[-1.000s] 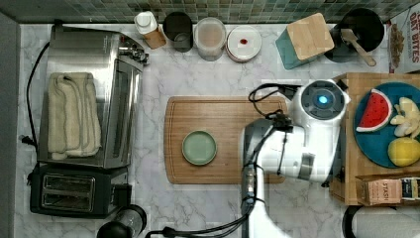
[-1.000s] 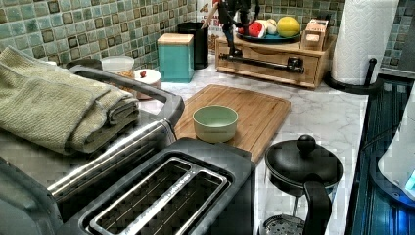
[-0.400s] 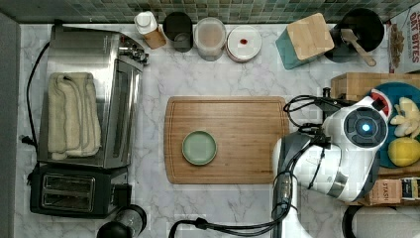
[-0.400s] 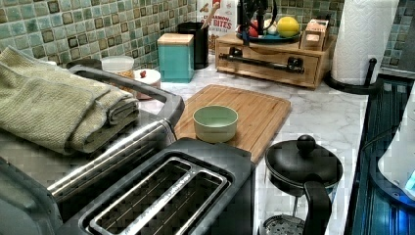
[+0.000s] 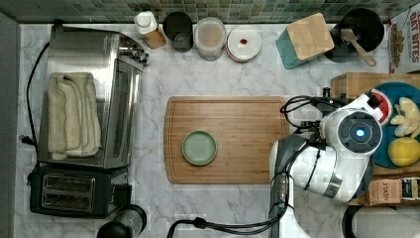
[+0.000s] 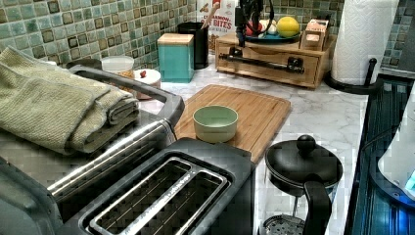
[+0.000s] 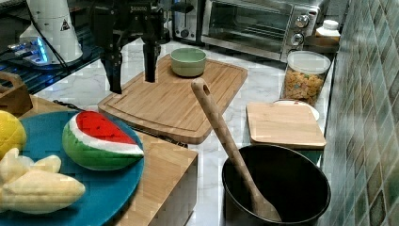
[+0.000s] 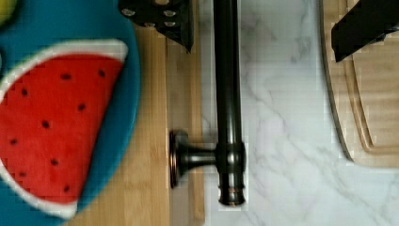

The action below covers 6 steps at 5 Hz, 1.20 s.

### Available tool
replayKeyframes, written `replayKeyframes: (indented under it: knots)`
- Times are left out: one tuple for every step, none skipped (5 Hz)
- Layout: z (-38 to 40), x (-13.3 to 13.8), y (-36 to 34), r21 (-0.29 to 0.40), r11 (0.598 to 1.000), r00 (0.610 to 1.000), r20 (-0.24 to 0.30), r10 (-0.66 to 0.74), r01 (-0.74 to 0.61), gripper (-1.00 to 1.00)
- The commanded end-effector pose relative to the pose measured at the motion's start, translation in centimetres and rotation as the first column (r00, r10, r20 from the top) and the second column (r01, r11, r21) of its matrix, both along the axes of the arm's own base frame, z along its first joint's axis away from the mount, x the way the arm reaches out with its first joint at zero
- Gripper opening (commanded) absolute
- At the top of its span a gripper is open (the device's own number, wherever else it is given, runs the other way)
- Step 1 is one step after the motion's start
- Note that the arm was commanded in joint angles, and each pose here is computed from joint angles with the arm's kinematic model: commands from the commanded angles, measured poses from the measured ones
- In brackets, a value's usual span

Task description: Open the drawer.

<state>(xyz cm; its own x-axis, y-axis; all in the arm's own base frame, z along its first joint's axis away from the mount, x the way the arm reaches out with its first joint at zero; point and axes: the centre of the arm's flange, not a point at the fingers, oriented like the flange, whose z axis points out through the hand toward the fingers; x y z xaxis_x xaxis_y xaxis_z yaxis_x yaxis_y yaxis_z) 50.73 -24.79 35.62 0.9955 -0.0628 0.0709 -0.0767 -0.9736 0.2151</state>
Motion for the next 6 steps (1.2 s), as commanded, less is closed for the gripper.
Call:
replayKeyframes:
  knots:
    - [-5.2, 1.0, -0.9, 0.012, 0.997, 0.991, -0.113, 0.076, -0.075, 1.00]
    - [-6.2, 0.3, -2.1, -0.014, 0.999, 0.992, -0.117, 0.039, -0.040, 1.00]
    - [-7.2, -0.2, -3.8, -0.038, 0.999, 0.992, -0.124, 0.008, -0.012, 1.00]
    - [-8.6, -0.3, -4.0, -0.027, 1.000, 0.994, -0.110, -0.001, -0.002, 1.00]
    - [-10.6, -0.3, -3.0, 0.028, 1.000, 0.996, -0.090, -0.006, 0.008, 1.00]
    - [-11.5, -0.2, -1.1, 0.057, 0.998, 0.998, -0.052, -0.035, 0.038, 1.00]
